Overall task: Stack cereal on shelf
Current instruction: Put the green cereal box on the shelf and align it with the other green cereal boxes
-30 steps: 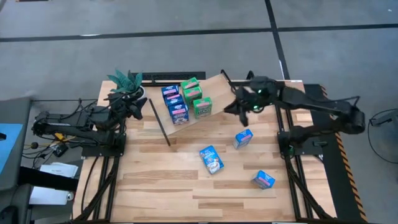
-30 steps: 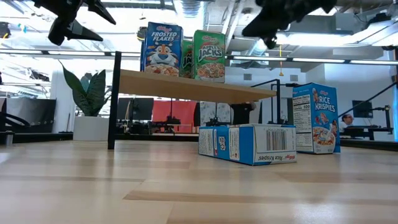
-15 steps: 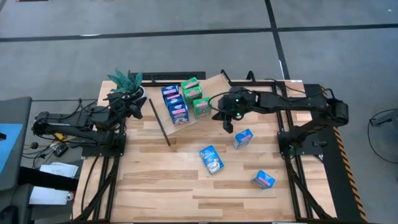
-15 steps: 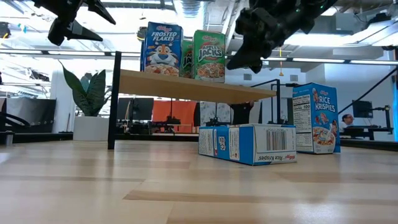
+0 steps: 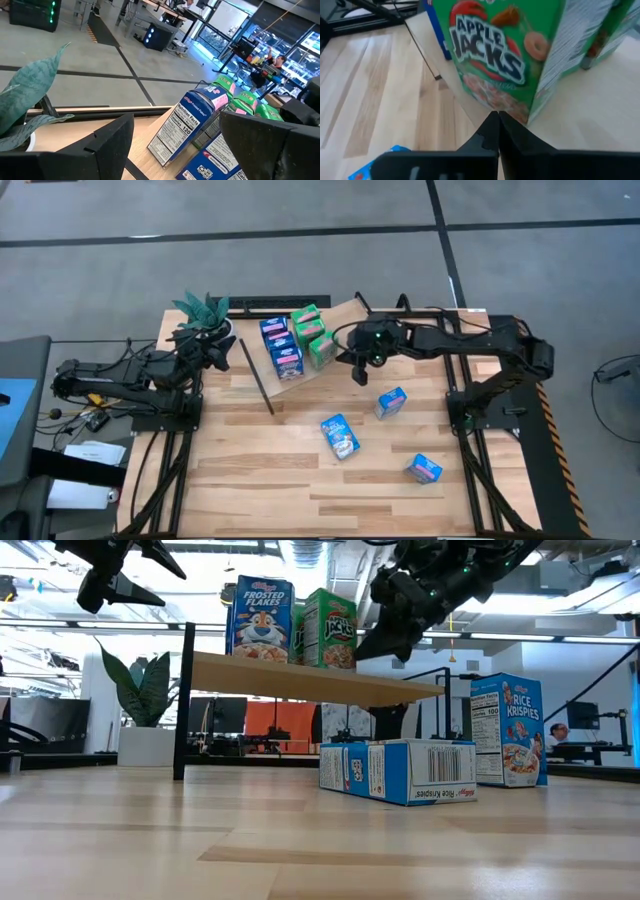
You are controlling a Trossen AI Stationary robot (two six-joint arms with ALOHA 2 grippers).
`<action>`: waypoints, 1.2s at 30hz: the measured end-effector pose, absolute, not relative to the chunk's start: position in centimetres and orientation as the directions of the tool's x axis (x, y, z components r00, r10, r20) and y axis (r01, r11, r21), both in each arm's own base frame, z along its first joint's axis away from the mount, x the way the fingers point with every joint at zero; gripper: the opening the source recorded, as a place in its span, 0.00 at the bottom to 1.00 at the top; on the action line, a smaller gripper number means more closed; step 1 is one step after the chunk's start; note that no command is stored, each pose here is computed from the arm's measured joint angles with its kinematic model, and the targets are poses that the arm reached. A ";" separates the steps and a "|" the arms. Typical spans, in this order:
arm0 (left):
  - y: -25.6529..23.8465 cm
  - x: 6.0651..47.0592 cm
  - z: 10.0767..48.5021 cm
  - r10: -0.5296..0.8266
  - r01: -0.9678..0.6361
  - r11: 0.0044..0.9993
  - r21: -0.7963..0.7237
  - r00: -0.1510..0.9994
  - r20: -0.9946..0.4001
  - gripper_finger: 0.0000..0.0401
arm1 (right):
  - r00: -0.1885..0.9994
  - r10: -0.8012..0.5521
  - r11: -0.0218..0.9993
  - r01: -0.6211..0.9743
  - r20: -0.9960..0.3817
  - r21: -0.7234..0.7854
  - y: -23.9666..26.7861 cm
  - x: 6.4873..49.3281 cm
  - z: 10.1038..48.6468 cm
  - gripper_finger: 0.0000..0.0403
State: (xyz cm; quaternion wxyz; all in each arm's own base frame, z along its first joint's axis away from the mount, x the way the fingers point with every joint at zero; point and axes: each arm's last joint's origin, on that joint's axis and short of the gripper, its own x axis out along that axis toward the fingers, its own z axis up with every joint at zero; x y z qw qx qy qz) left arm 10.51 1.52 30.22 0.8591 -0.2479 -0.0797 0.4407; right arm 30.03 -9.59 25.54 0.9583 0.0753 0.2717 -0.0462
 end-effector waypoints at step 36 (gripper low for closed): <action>1.6 10.5 30.2 0.809 -0.719 0.467 -0.515 0.583 -0.079 0.71 | 0.847 -0.157 0.985 0.171 -0.507 -0.020 -10.5 28.9 28.3 0.05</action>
